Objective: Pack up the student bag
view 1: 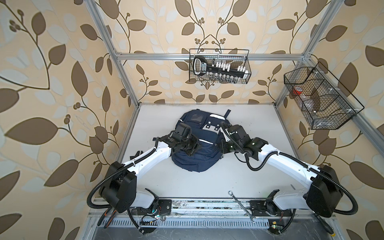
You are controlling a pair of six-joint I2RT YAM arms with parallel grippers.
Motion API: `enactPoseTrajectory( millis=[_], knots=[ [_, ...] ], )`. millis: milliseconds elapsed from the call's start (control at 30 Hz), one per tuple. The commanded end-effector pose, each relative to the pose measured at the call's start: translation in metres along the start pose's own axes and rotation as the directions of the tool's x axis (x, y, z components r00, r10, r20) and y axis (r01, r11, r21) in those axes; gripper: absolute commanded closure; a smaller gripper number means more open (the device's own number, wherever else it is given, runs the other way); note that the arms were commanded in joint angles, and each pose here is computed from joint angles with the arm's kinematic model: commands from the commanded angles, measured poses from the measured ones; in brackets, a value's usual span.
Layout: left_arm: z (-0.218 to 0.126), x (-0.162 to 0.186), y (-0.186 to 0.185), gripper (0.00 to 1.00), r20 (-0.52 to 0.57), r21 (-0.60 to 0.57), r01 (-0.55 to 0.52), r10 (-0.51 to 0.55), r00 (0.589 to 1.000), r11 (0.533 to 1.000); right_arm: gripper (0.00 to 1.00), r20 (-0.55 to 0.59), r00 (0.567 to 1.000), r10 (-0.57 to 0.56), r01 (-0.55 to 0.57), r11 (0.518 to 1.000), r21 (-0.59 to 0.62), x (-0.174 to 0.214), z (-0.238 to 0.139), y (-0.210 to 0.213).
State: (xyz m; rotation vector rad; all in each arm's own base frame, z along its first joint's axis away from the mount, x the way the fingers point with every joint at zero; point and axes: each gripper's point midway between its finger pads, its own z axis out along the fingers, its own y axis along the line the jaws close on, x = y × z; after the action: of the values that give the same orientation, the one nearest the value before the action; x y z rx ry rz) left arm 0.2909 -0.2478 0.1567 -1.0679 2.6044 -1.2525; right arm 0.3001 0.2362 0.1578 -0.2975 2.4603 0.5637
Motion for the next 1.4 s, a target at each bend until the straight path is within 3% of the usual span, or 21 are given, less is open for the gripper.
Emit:
enactPoseTrajectory(
  millis=[0, 133, 533, 800, 1133, 1367],
  knots=[
    [-0.010, -0.004, -0.009, 1.00, 0.038, 0.010, -0.060, 0.060, 0.997, 0.998, 1.00, 0.020, 1.000, 0.010, -0.013, 0.990, 0.139, -0.002, -0.001, -0.039],
    [-0.009, -0.004, -0.008, 1.00, 0.034, 0.012, -0.062, 0.061, 0.998, 0.998, 1.00, 0.027, 0.999, 0.018, -0.022, 0.990, 0.136, -0.004, 0.002, -0.045],
    [-0.003, -0.003, -0.022, 1.00, 0.013, 0.075, -0.056, 0.055, 0.998, 0.996, 1.00, 0.024, 0.999, -0.045, 0.045, 0.999, 0.009, 0.001, -0.003, -0.005],
    [-0.002, -0.004, -0.022, 1.00, 0.016, 0.073, -0.058, 0.057, 0.998, 0.996, 1.00, 0.016, 0.999, -0.048, 0.048, 0.999, -0.003, 0.007, 0.000, 0.001],
    [0.001, -0.007, -0.022, 1.00, 0.023, 0.069, -0.056, 0.055, 0.998, 0.996, 1.00, 0.034, 0.996, -0.085, 0.088, 0.991, -0.103, 0.009, -0.004, 0.026],
    [0.002, -0.007, -0.021, 1.00, 0.024, 0.064, -0.058, 0.056, 0.998, 0.996, 1.00, 0.016, 0.998, -0.064, 0.064, 0.998, 0.005, 0.012, 0.003, 0.005]
  ],
)
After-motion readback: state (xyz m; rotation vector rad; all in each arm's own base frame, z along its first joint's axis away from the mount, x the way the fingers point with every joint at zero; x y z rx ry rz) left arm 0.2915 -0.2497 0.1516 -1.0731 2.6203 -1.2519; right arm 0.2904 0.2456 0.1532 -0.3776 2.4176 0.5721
